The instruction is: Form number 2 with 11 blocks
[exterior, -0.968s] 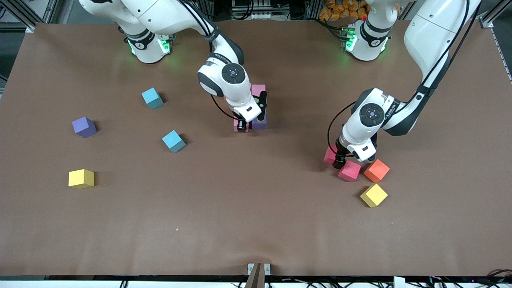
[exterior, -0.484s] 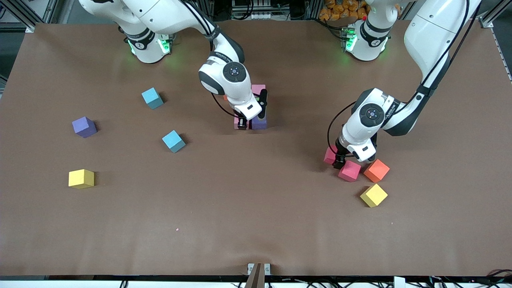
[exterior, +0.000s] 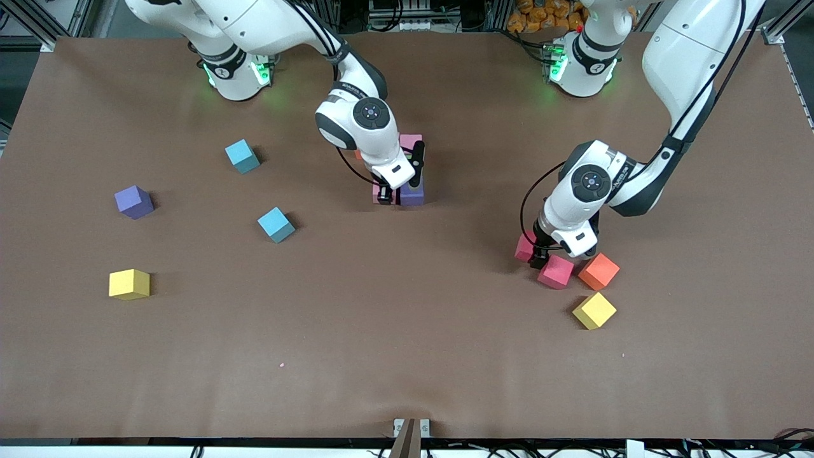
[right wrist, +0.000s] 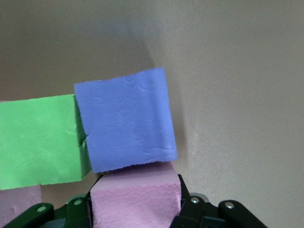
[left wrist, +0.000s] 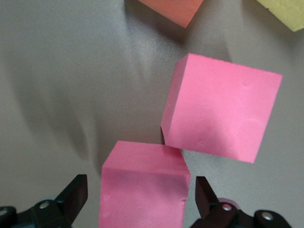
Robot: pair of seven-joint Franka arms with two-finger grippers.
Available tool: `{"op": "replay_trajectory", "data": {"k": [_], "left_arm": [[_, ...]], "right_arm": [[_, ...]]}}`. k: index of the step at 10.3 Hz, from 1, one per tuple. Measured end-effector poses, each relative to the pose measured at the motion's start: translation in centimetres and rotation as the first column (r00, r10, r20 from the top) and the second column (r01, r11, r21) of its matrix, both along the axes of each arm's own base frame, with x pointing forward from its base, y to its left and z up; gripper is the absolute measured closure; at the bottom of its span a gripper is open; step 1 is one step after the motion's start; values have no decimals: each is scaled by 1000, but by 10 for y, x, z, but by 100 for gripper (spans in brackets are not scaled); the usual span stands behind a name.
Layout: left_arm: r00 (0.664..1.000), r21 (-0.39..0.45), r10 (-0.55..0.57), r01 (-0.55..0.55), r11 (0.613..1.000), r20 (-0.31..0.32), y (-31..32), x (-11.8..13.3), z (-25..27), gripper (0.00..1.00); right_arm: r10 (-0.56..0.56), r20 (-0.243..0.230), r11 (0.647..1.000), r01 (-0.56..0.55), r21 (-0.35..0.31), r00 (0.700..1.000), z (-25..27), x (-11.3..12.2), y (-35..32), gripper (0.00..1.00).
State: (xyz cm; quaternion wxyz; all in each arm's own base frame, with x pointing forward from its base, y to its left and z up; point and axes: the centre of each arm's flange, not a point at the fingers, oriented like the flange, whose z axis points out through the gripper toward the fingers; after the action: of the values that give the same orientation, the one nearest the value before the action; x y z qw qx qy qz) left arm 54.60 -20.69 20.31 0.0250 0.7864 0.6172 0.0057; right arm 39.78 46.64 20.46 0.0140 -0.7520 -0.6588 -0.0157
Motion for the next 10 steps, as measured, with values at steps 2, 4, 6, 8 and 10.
{"op": "replay_trajectory", "data": {"k": [2,4,6,8,10], "left_arm": [[1000,0,0,0,1000,0,0,0,0,0],[1000,0,0,0,1000,0,0,0,0,0],[1000,0,0,0,1000,0,0,0,0,0],[1000,0,0,0,1000,-1,0,0,0,0],[1000,0,0,0,1000,-1,0,0,0,0]], "right_arm": [[-3,7,1000,3,10,1000,0,2,0,40],[-4,5,1000,4,10,1000,-2,1,0,40],[-4,4,1000,4,10,1000,-3,1,0,40],[-4,4,1000,4,14,1000,-5,1,0,40],[-4,4,1000,4,17,1000,-6,1,1,40]]}}
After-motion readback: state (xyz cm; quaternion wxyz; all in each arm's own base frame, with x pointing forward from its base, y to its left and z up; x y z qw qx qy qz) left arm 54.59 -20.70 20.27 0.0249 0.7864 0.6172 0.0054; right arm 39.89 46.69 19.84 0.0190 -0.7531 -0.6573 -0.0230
